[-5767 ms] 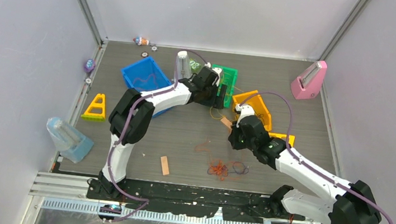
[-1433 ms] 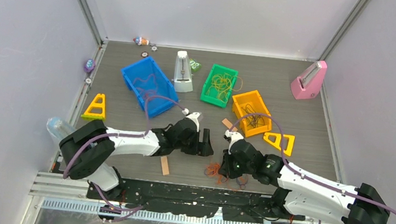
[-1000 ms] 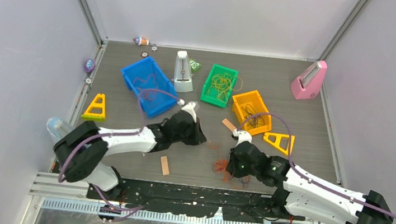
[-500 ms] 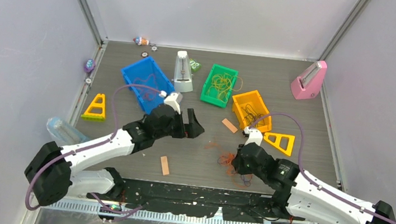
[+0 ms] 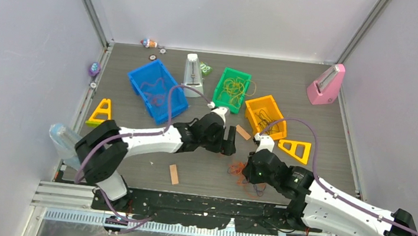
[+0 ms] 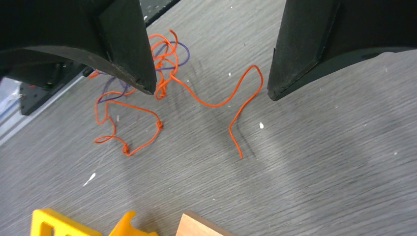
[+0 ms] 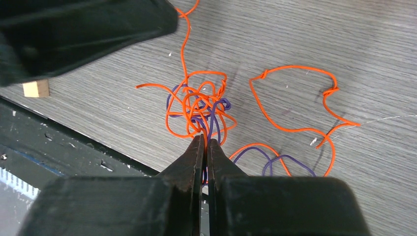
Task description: Untangle the cables
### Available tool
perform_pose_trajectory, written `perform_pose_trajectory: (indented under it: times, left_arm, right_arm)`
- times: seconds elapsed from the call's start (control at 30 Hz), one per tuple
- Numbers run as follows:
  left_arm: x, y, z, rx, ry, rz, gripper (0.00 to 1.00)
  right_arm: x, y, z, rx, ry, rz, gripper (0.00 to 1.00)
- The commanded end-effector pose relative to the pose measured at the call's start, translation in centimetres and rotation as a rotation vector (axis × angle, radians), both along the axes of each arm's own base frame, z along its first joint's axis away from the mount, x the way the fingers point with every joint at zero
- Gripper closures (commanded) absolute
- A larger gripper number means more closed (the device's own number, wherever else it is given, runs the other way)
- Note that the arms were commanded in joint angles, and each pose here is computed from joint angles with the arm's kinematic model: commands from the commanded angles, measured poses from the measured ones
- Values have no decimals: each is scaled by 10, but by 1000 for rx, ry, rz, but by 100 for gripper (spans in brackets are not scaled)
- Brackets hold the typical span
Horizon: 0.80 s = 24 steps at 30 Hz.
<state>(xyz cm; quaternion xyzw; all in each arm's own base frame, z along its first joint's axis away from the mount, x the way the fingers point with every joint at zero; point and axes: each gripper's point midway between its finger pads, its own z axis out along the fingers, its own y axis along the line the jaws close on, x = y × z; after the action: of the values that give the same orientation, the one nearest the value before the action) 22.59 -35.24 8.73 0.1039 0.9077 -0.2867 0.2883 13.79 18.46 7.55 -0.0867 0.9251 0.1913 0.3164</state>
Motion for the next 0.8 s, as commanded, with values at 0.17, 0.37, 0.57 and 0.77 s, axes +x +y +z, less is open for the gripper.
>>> perform_pose_trajectory:
  times: [0.17,0.37,0.57,0.77]
  left_arm:
    - [-21,-15,-35,67,103,-160,20]
    - [-29,-19,-41,3,109,-168,71]
    - [-14,-5,-30,-12,45,-103,100]
    - [1,47,-12,-45,11,-13,100]
  right_arm:
    - [11,16,32,84,-71,10,95]
    - [11,16,27,72,-60,12,95]
    - [10,13,25,66,-56,7,95]
    - [10,-4,18,30,-58,-58,91]
